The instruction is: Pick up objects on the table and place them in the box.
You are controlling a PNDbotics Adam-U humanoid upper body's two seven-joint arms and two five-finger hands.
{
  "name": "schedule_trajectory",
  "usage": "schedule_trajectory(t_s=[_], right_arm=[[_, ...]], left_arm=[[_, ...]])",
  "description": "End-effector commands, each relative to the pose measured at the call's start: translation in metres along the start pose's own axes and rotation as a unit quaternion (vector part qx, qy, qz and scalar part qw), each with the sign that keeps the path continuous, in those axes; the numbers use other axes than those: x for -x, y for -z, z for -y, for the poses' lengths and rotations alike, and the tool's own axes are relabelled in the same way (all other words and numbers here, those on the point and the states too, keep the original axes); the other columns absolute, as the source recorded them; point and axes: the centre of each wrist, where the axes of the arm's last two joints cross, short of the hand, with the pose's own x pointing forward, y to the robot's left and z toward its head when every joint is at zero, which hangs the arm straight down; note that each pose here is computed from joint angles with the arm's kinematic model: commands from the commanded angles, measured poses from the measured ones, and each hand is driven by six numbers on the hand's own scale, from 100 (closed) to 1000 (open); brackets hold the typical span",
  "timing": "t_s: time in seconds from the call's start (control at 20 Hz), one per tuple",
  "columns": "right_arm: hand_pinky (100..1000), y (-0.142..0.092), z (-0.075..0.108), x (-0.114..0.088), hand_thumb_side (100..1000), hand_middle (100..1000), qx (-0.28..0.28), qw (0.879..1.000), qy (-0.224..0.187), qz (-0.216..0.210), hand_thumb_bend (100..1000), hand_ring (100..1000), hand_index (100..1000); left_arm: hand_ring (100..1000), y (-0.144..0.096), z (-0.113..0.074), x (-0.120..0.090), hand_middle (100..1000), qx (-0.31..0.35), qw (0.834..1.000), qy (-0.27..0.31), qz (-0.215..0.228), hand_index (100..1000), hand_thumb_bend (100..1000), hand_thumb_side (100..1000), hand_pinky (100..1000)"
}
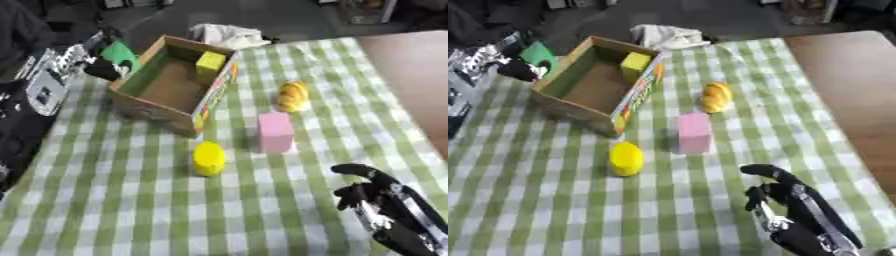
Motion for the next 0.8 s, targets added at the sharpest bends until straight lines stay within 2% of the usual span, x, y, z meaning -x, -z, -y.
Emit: schedule_trajectory(t_s=[0.05, 0.35, 0.4, 0.45, 0.5, 0.55, 0.75, 0.8], right_arm=[[710, 0.004, 0.001, -0.006, 470, 797, -0.004, 1.000, -0.002, 0.014, 100, 485, 814], [710, 0.004, 0.000, -0.006, 470, 797, -0.003, 1.000, -0.002, 0.015, 100, 485, 814], [710, 0.004, 0.000, -0.006, 470, 797, -0.003, 1.000, -0.002, 0.014, 100, 485, 814], [710, 0.004, 0.000, -0.006, 470, 797, -0.003, 1.000, -0.002, 0.014, 100, 485, 814], [710, 0.004, 0.000, -0.006, 470, 797, -0.003, 1.000, -0.002, 0.014, 100, 485, 814], [710, 0.004, 0.001, -0.006, 470, 797, -0.003, 1.000, -0.002, 0.014, 100, 485, 814], [711, 0.003, 0.001, -0.005, 470, 797, -0.001, 1.000, -0.003, 0.012, 100, 485, 814], [711, 0.003, 0.001, -0.005, 469, 797, -0.001, 1.000, -0.003, 0.012, 100, 485, 814]], left_arm=[[604, 0.004, -0.008, 0.001, 573, -0.019, 1.000, 0.009, -0.004, 925, 107, 231, 630], [659, 0.005, 0.000, 0.000, 646, -0.003, 1.000, 0.030, -0.001, 946, 198, 249, 660], [671, 0.004, 0.000, -0.001, 665, -0.002, 0.999, 0.034, 0.000, 950, 202, 294, 669], [687, 0.004, -0.001, -0.001, 686, -0.003, 0.999, 0.038, 0.003, 954, 203, 399, 680], [690, 0.003, -0.002, -0.002, 689, -0.004, 0.999, 0.041, 0.006, 955, 205, 413, 682], [708, 0.001, -0.005, -0.003, 717, -0.007, 0.999, 0.047, 0.012, 960, 234, 507, 701], [751, -0.007, -0.017, -0.007, 772, -0.022, 0.997, 0.071, 0.030, 971, 289, 615, 745], [752, -0.009, -0.020, -0.007, 776, -0.025, 0.996, 0.076, 0.034, 971, 294, 599, 747]])
